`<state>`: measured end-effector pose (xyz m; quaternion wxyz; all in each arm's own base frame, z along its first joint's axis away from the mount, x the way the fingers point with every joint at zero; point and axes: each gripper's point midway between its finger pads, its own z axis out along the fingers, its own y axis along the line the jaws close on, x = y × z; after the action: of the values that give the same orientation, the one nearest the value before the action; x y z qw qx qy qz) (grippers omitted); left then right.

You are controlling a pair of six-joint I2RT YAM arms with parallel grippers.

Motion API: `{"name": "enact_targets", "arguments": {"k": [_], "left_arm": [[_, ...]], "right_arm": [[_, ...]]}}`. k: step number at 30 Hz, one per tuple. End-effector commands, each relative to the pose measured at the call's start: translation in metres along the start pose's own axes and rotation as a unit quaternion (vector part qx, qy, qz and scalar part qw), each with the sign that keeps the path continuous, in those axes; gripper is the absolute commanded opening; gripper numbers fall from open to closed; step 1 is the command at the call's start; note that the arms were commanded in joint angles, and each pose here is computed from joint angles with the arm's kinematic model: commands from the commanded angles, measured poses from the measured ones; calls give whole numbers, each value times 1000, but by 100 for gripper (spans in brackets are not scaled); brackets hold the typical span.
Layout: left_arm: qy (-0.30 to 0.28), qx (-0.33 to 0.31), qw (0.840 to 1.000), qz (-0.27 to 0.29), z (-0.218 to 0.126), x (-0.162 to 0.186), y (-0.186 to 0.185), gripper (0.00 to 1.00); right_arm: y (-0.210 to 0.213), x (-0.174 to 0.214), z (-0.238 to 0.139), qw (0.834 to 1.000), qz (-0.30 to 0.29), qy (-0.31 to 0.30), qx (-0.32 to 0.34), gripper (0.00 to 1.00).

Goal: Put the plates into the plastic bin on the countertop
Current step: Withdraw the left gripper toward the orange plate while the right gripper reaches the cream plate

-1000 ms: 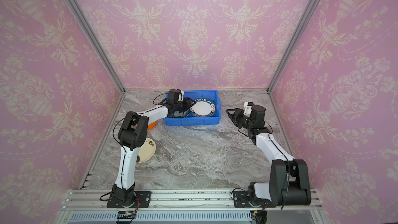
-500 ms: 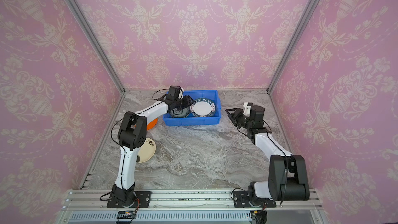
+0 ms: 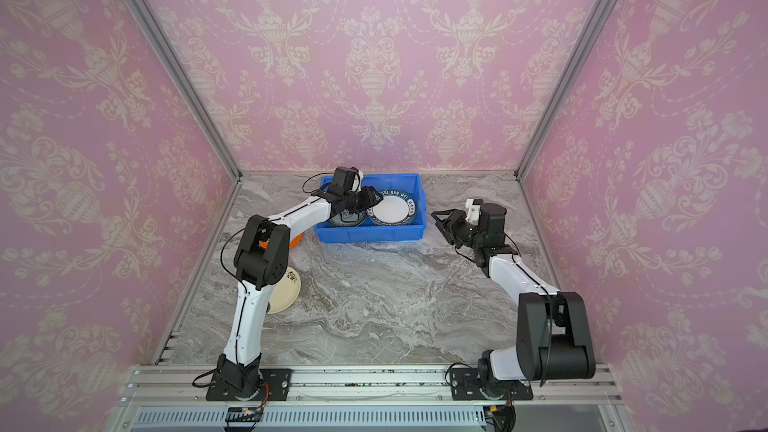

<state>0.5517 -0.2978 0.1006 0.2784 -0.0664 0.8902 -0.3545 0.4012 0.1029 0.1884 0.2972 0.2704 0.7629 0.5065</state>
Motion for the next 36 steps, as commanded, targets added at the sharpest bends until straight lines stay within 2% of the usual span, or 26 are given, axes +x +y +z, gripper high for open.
{"name": "enact_targets", "arguments": {"k": [1, 6, 12, 18, 27, 31, 36], "left_arm": [[-12, 31, 999, 20, -8, -10, -20, 60], [-29, 45, 998, 38, -26, -23, -40, 60], [-75, 63, 993, 71, -75, -39, -69, 66], [-77, 82, 991, 74, -121, -27, -81, 68], [-95, 32, 993, 56, -198, 21, -37, 67], [-114, -2, 993, 44, -236, 41, -9, 69], [-154, 15, 988, -26, -286, 48, 28, 70]], "right_arm": [[29, -2, -5, 999, -41, -4, -25, 45], [48, 6, -6, 996, -79, -13, -33, 45], [63, 34, -2, 992, -120, -19, -31, 44], [73, 81, 9, 981, -192, 29, -5, 43], [74, 184, 34, 929, -319, 184, 37, 37], [65, 226, 53, 912, -331, 240, 40, 34], [44, 278, 82, 897, -318, 304, 35, 31]]}}
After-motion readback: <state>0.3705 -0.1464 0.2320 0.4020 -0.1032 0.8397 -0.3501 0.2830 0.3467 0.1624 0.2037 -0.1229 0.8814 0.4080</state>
